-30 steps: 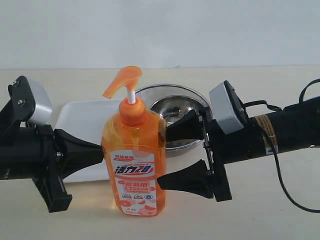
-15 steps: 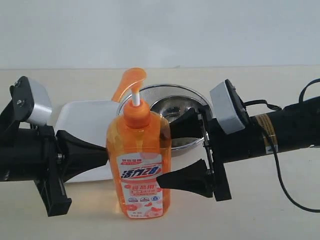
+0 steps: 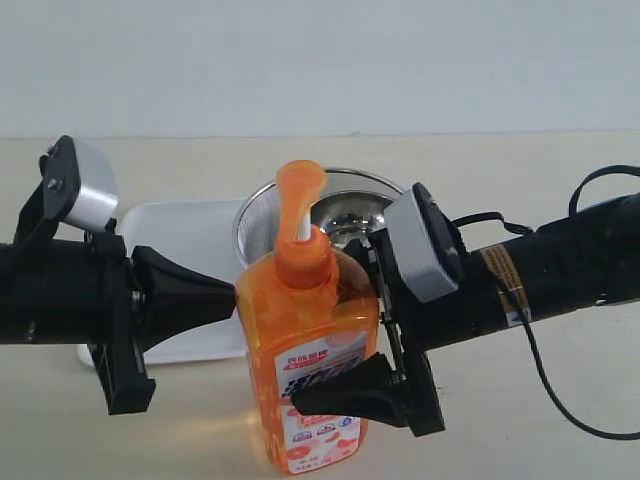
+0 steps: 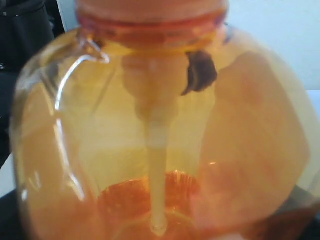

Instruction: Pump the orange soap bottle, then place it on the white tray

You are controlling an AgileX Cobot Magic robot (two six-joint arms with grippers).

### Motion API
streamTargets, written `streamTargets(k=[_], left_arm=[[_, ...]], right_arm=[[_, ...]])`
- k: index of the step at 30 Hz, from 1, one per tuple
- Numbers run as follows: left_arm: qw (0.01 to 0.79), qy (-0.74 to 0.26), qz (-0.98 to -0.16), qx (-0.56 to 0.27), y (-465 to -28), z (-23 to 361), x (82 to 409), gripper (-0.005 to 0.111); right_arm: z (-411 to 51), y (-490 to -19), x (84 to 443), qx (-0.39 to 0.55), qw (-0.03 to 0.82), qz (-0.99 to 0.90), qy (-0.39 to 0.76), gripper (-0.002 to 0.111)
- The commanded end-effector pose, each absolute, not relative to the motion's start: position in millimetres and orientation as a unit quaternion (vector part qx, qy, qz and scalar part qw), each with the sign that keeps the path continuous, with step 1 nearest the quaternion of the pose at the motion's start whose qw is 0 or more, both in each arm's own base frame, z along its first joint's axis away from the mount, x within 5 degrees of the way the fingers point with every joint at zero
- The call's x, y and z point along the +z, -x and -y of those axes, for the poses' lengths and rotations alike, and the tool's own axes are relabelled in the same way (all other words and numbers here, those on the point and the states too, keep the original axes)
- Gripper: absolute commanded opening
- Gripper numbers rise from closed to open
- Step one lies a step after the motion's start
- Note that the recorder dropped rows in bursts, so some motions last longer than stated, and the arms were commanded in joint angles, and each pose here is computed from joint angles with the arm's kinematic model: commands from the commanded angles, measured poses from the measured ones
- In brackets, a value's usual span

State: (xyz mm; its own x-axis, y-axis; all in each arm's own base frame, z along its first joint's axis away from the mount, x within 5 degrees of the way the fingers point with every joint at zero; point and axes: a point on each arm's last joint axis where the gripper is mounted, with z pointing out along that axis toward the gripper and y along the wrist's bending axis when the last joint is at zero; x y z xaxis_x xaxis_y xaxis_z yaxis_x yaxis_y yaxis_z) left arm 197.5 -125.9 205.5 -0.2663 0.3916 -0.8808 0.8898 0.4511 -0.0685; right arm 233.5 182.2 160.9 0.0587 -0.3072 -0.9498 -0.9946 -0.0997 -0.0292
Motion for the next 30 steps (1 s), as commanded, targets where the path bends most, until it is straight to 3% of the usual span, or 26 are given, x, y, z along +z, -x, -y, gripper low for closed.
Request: streamTargets(k=[1,30], left_arm=[[0.417,-0.446,-0.727,-0.314,-193.9,134.5,205.7,0.005],[0.422,-0.429,-0.738,-0.304,-196.8,133.7,205.4,0.005]], right_arm=[[-183.4,-234.6,161.4,0.43,0.403,-0.541,0.6,0.082],[-183.2,-235.2,160.6,0.433,0.395,-0.555,0.591,0.082]])
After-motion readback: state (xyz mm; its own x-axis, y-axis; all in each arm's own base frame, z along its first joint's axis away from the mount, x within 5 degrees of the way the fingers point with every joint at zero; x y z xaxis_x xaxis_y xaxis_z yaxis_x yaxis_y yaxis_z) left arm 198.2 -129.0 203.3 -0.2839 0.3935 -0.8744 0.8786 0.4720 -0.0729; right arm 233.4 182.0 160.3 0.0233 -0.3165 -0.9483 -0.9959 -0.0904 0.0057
